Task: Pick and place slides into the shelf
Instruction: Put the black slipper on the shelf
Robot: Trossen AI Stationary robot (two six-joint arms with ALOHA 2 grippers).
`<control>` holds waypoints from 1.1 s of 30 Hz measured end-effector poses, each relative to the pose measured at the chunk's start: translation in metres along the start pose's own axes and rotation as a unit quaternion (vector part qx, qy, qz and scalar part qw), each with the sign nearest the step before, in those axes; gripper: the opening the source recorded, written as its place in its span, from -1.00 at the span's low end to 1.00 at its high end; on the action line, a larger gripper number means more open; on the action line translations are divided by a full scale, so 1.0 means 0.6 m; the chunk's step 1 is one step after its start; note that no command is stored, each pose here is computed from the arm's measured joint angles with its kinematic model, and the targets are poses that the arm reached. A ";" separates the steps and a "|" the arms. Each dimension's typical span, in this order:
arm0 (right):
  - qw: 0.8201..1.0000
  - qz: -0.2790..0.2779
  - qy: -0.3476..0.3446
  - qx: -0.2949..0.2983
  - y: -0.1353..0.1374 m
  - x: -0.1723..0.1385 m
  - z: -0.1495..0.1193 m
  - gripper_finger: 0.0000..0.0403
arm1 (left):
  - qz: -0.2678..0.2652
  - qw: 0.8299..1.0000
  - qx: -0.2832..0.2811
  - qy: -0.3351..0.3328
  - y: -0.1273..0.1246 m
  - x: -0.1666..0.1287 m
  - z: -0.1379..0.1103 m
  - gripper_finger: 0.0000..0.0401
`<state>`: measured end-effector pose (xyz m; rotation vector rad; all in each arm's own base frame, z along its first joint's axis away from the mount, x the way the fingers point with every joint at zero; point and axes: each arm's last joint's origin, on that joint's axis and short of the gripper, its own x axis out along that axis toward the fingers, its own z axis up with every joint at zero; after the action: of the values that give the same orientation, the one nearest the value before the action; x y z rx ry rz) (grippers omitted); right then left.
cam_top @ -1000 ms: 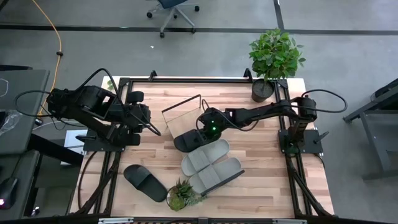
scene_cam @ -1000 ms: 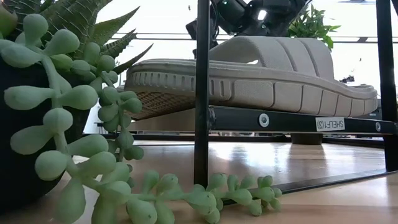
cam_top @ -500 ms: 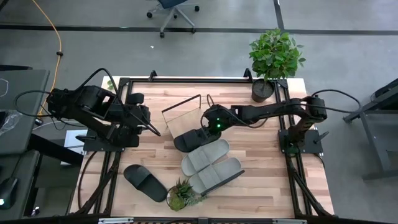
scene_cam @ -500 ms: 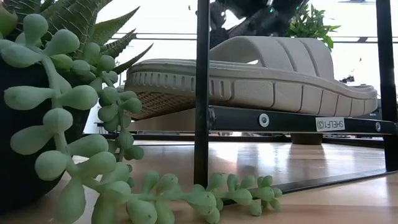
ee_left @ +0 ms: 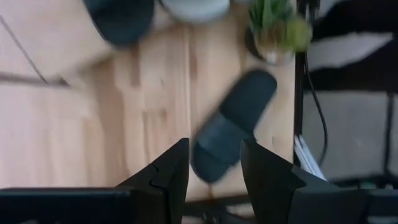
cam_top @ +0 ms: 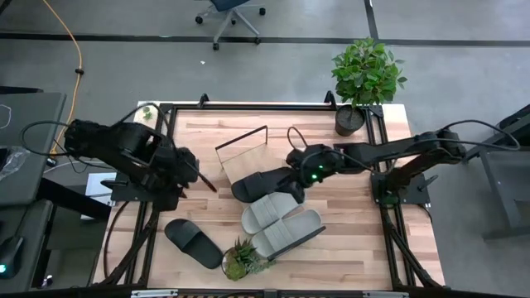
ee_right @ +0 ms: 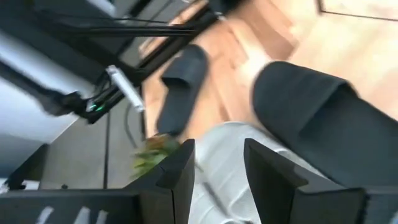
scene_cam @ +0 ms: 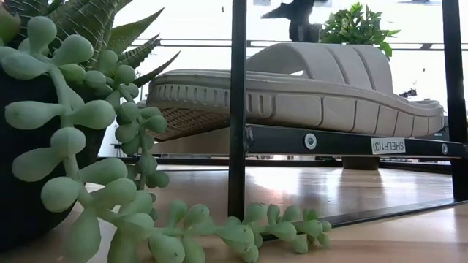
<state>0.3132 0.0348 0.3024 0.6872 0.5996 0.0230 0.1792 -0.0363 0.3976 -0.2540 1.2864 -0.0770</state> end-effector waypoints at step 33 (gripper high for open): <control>0.999 0.017 -0.033 -0.015 0.032 -0.010 -0.009 -0.36 | -0.182 0.948 -0.253 -0.069 0.096 0.228 -0.217 -0.33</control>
<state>0.3086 0.0515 0.3138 0.6673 0.5227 0.0414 0.0887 -0.0263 0.2226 -0.9233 1.0901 -0.0400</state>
